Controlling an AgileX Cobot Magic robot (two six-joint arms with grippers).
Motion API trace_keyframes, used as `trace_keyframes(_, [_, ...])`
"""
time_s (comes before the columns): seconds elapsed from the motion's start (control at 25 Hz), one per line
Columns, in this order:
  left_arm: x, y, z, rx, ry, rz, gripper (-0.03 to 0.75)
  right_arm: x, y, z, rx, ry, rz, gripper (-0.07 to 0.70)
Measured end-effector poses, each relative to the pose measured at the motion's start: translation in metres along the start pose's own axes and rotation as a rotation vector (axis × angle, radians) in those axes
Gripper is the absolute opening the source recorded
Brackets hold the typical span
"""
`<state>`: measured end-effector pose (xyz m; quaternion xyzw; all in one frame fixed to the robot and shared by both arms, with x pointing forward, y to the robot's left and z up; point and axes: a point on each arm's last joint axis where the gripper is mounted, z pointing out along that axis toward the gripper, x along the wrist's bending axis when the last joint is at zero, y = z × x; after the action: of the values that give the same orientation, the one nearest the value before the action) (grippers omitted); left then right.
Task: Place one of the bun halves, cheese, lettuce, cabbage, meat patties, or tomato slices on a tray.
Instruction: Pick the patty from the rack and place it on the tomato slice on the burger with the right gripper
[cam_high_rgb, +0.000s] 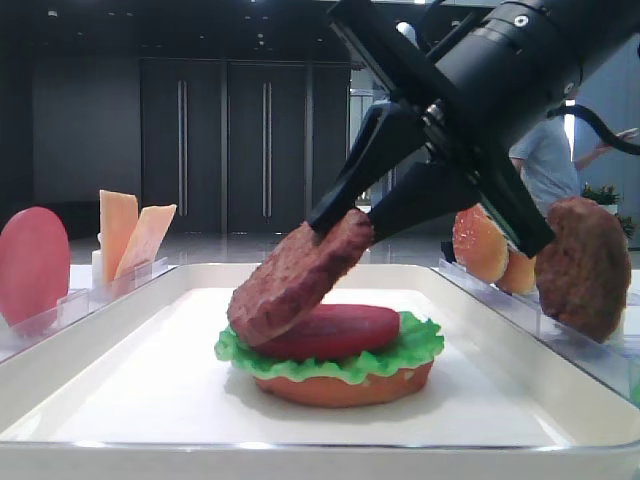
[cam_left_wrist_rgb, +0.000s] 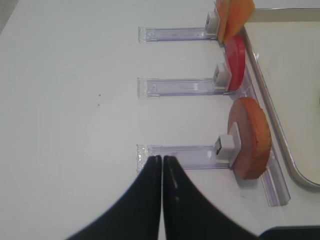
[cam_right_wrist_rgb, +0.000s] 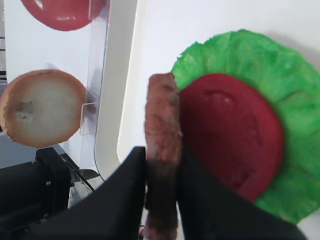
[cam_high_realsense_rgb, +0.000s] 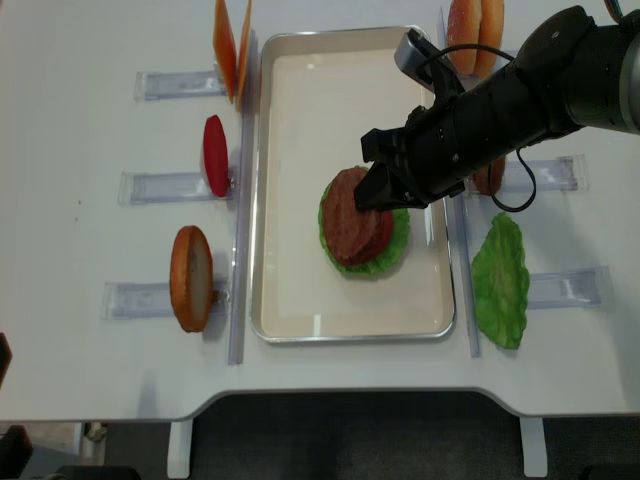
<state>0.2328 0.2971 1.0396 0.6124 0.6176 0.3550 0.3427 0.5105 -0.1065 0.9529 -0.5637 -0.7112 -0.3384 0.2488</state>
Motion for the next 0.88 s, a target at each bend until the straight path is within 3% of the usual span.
trace_keyframes(0.28, [0.0, 0.0, 0.0, 0.0, 0.0, 0.0, -0.001, -0.0003, 0.0003, 0.0, -0.003, -0.003, 0.017, 0.352])
trace_keyframes(0.4, [0.0, 0.0, 0.0, 0.0, 0.0, 0.0, -0.001, -0.0006, 0.0006, 0.0, -0.007, -0.007, 0.025, 0.405])
trace_keyframes(0.68, [0.0, 0.0, 0.0, 0.0, 0.0, 0.0, -0.001, -0.0022, 0.0016, -0.0014, -0.021, -0.038, 0.032, 0.424])
trace_keyframes(0.88, [0.0, 0.0, 0.0, 0.0, 0.0, 0.0, -0.001, -0.0051, 0.0006, -0.0053, -0.019, -0.107, 0.025, 0.425])
